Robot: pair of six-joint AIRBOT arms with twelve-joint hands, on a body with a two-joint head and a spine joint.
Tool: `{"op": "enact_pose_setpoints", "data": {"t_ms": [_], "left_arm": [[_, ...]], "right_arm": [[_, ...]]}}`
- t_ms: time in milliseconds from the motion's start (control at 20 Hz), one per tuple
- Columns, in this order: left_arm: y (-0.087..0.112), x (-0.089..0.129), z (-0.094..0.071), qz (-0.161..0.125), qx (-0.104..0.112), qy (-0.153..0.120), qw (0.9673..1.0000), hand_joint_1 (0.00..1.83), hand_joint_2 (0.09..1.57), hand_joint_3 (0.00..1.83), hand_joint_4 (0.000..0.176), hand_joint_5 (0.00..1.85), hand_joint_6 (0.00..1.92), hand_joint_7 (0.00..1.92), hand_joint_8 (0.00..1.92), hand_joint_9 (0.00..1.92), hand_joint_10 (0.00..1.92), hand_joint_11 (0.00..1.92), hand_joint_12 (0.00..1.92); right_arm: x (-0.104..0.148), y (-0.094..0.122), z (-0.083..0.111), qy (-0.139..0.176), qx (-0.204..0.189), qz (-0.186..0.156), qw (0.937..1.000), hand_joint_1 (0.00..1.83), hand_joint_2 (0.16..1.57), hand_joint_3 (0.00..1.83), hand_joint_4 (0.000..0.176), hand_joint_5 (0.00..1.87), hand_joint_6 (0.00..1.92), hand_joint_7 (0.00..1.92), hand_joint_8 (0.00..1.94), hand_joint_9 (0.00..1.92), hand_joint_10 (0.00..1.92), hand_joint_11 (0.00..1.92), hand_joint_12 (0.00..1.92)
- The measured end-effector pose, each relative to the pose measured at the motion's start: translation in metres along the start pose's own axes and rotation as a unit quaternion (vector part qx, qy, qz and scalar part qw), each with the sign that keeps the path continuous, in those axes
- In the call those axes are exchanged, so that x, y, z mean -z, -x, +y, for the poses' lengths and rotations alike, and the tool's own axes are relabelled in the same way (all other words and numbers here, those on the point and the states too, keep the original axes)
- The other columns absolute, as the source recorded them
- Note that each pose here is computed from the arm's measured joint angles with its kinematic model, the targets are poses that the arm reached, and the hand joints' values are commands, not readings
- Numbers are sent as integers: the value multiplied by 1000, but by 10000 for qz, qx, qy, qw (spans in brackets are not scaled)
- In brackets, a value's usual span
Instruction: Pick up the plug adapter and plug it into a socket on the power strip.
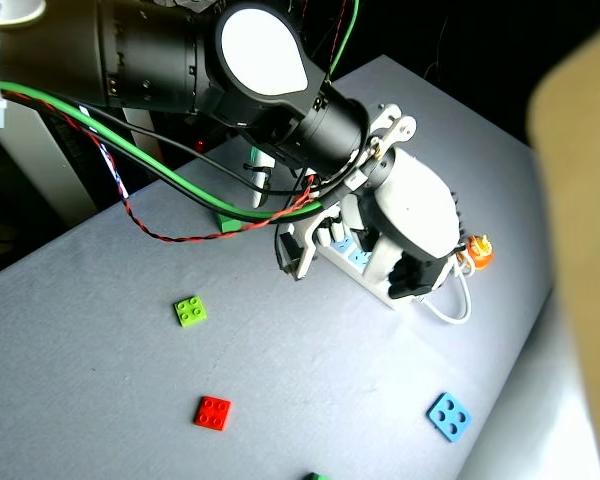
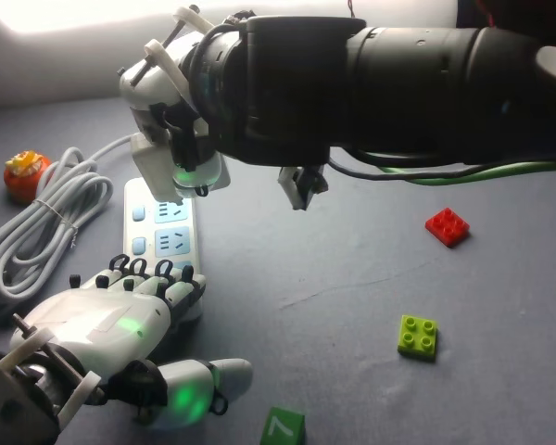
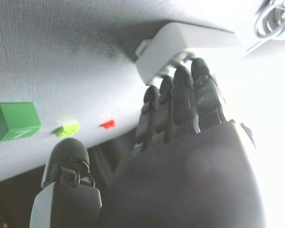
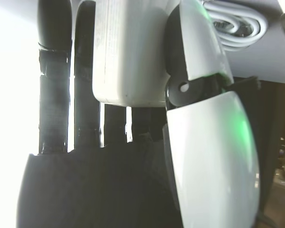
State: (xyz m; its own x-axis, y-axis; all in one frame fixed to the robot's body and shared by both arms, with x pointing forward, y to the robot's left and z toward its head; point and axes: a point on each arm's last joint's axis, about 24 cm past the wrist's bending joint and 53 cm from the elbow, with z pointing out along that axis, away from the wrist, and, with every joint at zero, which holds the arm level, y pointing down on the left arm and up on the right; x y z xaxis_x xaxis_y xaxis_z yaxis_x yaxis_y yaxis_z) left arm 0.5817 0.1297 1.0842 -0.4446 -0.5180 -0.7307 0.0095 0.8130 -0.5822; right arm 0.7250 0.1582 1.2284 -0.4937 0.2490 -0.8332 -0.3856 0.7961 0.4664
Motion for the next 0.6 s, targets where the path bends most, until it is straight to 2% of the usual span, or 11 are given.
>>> {"op": "enact_pose_setpoints", "data": {"t_ms": [150, 250, 450, 600], "left_arm": [[0, 0, 0, 0, -1, 0, 10000, 0, 1203, 2, 0, 114, 4, 161, 3, 151, 4, 0, 275], [0, 0, -1, -13, -19, -17, 10000, 0, 1209, 2, 0, 103, 2, 142, 1, 124, 2, 0, 213], [-1, -1, -1, -17, -5, -17, 10000, 0, 1210, 1, 0, 103, 2, 141, 1, 124, 2, 0, 242], [-1, -1, -2, -14, -2, -18, 10000, 0, 1192, 0, 0, 98, 2, 143, 4, 132, 6, 0, 212]], "right_arm": [[-8, 4, -1, -62, -83, -54, 9999, 1379, 1102, 0, 0, 854, 1058, 1052, 830, 1006, 1073, 920, 858], [-12, 4, 0, -52, -110, -69, 9999, 1381, 1095, 0, 0, 869, 1030, 1070, 802, 1021, 1053, 931, 890], [-19, -7, -6, -105, -239, -1, 9997, 1380, 1097, 1, 0, 863, 1048, 1064, 809, 1013, 1058, 922, 891], [-25, -8, -5, -94, -109, -61, 9999, 1379, 1101, 0, 0, 851, 1060, 1053, 833, 1010, 1064, 916, 880]]}}
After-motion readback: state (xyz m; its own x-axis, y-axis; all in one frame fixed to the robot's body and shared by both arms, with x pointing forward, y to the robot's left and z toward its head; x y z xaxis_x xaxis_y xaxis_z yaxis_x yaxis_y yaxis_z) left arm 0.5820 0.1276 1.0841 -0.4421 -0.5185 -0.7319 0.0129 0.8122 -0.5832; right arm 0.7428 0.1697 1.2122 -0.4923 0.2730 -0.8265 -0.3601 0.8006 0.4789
